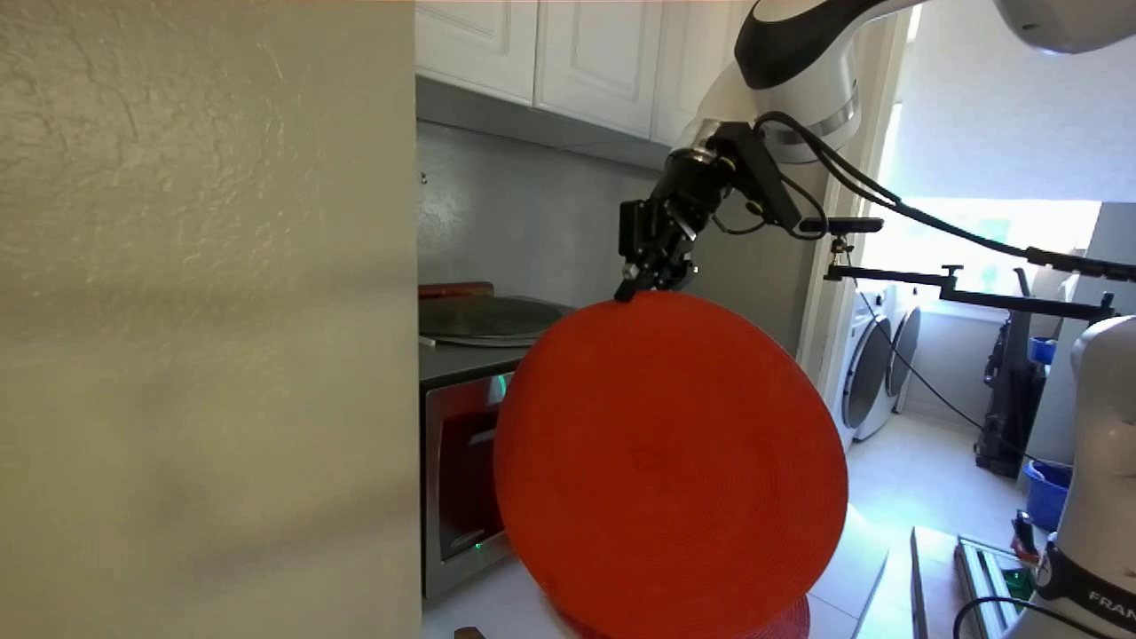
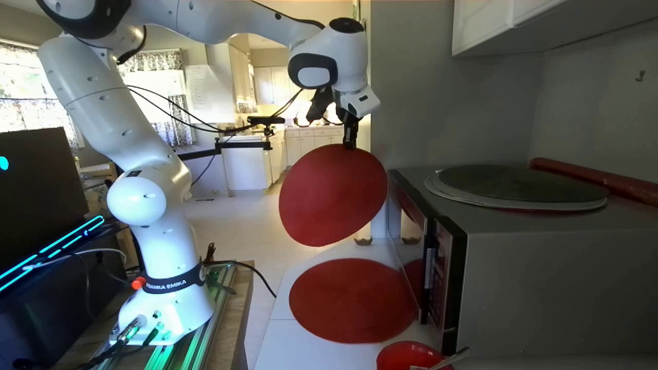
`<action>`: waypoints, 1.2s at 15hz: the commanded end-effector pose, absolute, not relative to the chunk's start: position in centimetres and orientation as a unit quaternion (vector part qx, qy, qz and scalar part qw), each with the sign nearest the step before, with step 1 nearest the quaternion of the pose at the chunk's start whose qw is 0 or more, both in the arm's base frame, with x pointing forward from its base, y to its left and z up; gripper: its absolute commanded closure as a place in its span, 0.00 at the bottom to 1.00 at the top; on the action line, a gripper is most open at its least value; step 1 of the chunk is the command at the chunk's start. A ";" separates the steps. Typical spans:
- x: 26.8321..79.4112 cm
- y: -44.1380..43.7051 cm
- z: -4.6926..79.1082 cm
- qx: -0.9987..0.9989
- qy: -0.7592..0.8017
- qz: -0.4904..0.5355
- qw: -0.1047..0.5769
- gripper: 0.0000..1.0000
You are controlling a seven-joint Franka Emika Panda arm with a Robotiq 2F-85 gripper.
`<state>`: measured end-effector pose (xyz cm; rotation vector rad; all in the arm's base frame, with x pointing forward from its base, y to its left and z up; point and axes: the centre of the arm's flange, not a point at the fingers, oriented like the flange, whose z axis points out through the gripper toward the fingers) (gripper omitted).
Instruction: Put the orange object on the counter on top of the other orange object
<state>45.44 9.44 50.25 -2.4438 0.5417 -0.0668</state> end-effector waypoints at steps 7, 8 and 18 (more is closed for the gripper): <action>44.4 5.8 44.3 -0.904 0.335 -0.013 0.266 0.98; 43.9 6.1 44.1 -0.916 0.313 -0.033 0.248 0.98; 41.5 11.1 44.7 -0.950 0.227 -0.090 0.195 0.98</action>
